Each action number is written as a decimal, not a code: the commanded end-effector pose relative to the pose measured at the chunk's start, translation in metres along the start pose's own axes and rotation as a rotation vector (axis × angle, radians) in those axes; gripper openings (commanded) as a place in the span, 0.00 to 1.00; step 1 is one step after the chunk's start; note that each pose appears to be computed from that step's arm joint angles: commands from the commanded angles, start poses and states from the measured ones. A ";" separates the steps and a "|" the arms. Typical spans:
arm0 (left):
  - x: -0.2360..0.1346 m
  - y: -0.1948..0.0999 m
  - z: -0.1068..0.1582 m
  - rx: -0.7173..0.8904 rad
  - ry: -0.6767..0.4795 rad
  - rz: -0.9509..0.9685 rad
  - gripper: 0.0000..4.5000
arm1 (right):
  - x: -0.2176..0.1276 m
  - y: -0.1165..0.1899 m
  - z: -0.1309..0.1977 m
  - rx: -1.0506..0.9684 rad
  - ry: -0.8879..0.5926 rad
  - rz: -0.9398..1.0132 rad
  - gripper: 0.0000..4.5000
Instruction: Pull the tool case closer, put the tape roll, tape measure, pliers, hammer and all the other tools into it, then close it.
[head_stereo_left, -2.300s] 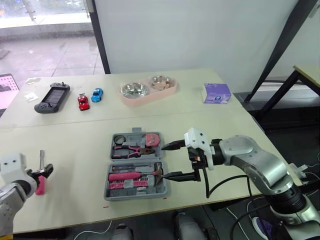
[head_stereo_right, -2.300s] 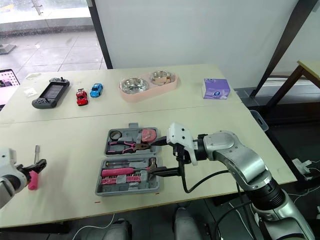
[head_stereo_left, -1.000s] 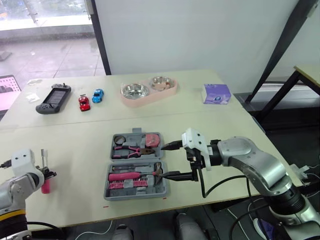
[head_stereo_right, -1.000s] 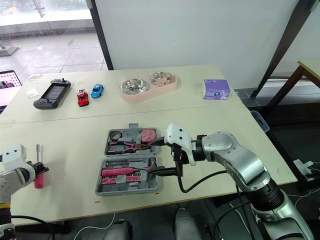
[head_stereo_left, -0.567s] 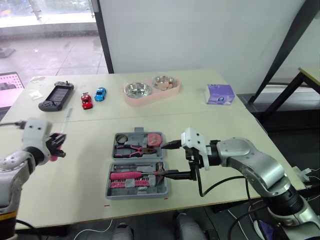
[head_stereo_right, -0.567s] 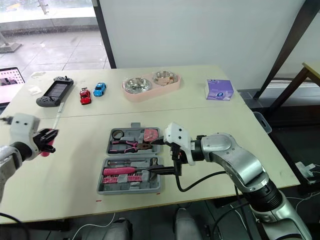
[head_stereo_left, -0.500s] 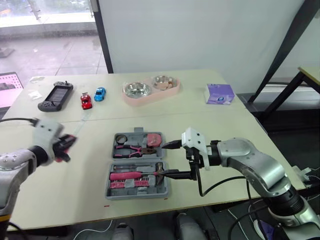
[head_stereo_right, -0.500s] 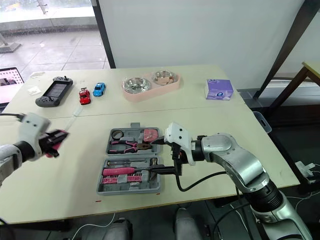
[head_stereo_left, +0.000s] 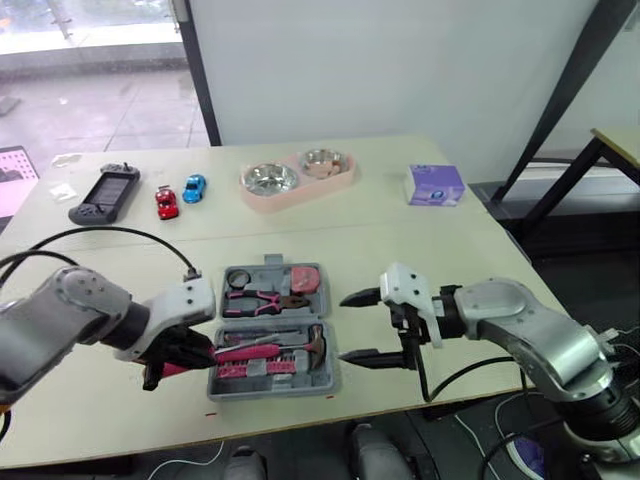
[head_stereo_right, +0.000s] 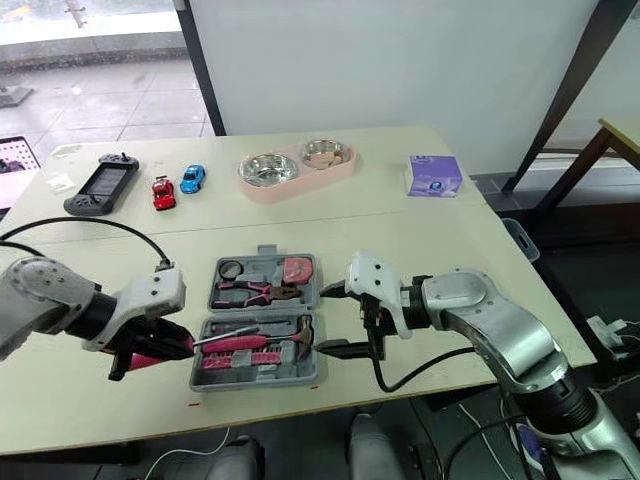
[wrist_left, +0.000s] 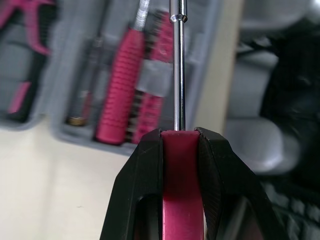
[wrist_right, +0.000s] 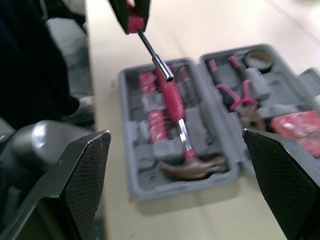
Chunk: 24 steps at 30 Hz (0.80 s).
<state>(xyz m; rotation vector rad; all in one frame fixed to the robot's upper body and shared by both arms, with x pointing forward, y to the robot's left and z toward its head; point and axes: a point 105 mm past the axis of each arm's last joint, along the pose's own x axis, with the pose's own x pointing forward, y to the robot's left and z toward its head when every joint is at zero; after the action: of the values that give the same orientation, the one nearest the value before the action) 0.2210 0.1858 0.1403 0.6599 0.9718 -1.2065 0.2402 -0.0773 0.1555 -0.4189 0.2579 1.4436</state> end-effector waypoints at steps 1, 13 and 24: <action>0.009 -0.011 0.006 0.034 0.059 -0.070 0.10 | -0.002 0.010 0.012 -0.048 -0.010 0.036 1.00; 0.056 0.006 0.031 0.134 0.102 0.018 0.10 | -0.001 0.018 0.004 -0.039 0.043 0.014 1.00; 0.077 0.000 0.034 0.106 0.095 0.019 0.10 | 0.000 0.021 -0.001 -0.040 0.067 0.011 1.00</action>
<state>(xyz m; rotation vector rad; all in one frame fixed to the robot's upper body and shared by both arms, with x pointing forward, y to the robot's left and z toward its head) 0.2351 0.1232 0.0870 0.7983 0.9982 -1.2270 0.2241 -0.0796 0.1472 -0.4659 0.3184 1.4341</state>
